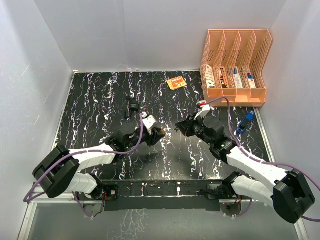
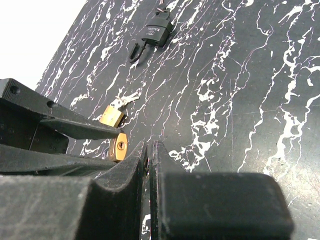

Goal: Unlock with the key

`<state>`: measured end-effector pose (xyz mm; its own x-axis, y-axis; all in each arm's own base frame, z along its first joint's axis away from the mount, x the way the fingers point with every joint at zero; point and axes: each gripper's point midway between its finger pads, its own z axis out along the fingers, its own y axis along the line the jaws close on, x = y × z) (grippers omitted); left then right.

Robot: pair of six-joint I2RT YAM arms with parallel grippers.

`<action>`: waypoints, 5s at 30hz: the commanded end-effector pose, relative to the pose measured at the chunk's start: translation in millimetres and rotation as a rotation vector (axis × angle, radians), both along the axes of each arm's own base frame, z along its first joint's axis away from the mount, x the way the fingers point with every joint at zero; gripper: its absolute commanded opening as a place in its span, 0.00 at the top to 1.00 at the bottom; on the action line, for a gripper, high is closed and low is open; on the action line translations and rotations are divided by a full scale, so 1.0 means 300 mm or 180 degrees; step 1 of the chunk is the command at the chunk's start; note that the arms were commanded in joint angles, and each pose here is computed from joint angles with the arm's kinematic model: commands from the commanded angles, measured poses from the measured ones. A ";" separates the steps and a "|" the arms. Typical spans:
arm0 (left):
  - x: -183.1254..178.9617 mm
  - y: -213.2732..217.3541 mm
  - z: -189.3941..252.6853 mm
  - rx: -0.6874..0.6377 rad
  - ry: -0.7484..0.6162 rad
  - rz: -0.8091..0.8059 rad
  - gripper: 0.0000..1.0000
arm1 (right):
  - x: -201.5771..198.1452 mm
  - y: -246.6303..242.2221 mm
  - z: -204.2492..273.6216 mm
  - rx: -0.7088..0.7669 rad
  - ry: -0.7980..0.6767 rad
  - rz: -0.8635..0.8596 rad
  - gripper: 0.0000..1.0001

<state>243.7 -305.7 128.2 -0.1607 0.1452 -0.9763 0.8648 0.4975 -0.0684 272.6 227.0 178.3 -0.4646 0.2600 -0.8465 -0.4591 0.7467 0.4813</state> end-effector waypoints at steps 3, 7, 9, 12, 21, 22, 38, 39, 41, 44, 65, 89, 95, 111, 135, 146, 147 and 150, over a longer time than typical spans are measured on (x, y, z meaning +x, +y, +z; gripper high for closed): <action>0.003 -0.030 0.100 -0.0141 -0.0433 -0.0001 1.00 | 0.023 0.006 0.118 0.0247 -0.0310 -0.0047 1.00; -0.002 -0.033 0.114 -0.0175 -0.0546 0.0024 1.00 | 0.018 -0.006 0.128 0.0279 -0.0330 -0.0094 1.00; -0.005 -0.035 0.122 -0.0206 -0.0585 0.0030 1.00 | 0.019 -0.015 0.127 0.0278 -0.0336 -0.0134 1.00; -0.013 -0.041 0.123 -0.0207 -0.0598 0.0014 1.00 | 0.017 -0.024 0.127 0.0270 -0.0367 -0.0164 1.00; -0.026 -0.082 0.103 -0.0180 -0.0559 -0.0022 1.00 | 0.009 -0.041 0.131 0.0247 -0.0438 -0.0195 1.00; -0.028 -0.087 0.103 -0.0179 -0.0559 -0.0031 1.00 | 0.007 -0.043 0.135 0.0248 -0.0453 -0.0196 1.00; -0.050 -0.129 0.092 -0.0147 -0.0661 -0.0127 1.00 | -0.003 -0.046 0.152 0.0292 -0.0473 -0.0182 1.00; -0.048 -0.128 0.092 -0.0155 -0.0683 -0.0121 1.00 | -0.004 -0.043 0.152 0.0313 -0.0470 -0.0179 1.00; -0.051 -0.127 0.090 -0.0166 -0.0716 -0.0126 1.00 | -0.002 -0.036 0.147 0.0343 -0.0440 -0.0163 1.00; -0.055 -0.120 0.095 -0.0218 -0.0765 -0.0112 1.00 | 0.000 -0.029 0.138 0.0360 -0.0398 -0.0150 1.00; -0.033 -0.111 0.123 -0.0253 -0.0903 0.0003 1.00 | 0.012 -0.011 0.101 0.0414 -0.0317 -0.0142 1.00; -0.016 -0.124 0.116 -0.0263 -0.1009 0.0020 1.00 | 0.032 -0.013 0.109 0.0413 -0.0360 -0.0202 1.00; -0.030 -0.115 0.143 -0.0399 -0.1078 0.0006 1.00 | 0.037 -0.007 0.106 0.0417 -0.0340 -0.0192 1.00; -0.035 -0.120 0.118 -0.0363 -0.1265 -0.0070 1.00 | 0.041 0.006 0.113 0.0501 -0.0366 -0.0165 1.00; -0.014 -0.156 0.143 -0.0413 -0.1352 -0.0098 1.00 | 0.014 0.032 0.105 0.0581 -0.0331 -0.0015 1.00; -0.015 -0.158 0.170 -0.0453 -0.1414 -0.0102 1.00 | 0.004 0.037 0.090 0.0575 -0.0301 0.0015 1.00; -0.015 -0.159 0.174 -0.0461 -0.1423 -0.0103 1.00 | 0.003 0.038 0.088 0.0576 -0.0295 0.0019 1.00; -0.014 -0.160 0.179 -0.0467 -0.1433 -0.0099 1.00 | 0.000 0.041 0.085 0.0578 -0.0287 0.0030 1.00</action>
<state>240.6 -343.6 143.6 0.2067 0.0911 -0.9741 0.8432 0.4884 0.2246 273.5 234.8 186.4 -0.4318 0.3727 -0.8214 -0.4729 0.6819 0.5580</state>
